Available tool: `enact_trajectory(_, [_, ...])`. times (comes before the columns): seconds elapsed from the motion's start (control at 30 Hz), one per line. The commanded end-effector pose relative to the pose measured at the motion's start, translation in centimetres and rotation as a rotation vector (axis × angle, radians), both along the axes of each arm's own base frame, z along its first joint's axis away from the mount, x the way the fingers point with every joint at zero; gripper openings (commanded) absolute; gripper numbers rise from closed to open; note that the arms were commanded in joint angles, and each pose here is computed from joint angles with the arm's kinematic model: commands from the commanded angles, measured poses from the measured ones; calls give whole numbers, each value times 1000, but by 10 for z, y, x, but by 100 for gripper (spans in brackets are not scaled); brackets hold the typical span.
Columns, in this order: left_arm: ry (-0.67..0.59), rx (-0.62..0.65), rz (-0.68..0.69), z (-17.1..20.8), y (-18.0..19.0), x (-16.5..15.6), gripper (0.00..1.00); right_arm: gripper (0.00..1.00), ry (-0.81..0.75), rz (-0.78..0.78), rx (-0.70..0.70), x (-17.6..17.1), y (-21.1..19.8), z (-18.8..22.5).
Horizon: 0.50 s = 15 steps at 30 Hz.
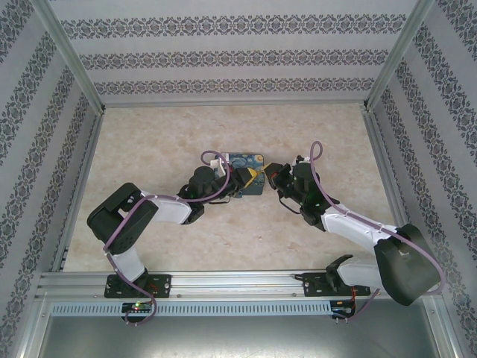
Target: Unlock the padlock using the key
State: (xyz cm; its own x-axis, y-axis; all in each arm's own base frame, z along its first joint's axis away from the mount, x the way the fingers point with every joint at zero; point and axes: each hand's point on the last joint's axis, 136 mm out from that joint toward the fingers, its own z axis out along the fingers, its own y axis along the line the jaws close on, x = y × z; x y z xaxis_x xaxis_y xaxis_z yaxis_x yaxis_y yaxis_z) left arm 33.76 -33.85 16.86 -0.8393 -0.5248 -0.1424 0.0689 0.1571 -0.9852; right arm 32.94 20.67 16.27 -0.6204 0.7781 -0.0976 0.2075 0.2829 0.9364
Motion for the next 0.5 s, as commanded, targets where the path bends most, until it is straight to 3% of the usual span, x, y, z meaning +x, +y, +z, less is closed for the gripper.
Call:
enact_trajectory(0.0, [-54,-15,5,17,5,1,0,0,-7,-5,-11,0,-5,1])
enact_trajectory(0.47, [-64,-20,6,21,4,2,0,0,-9,-6,3,1,-3,4])
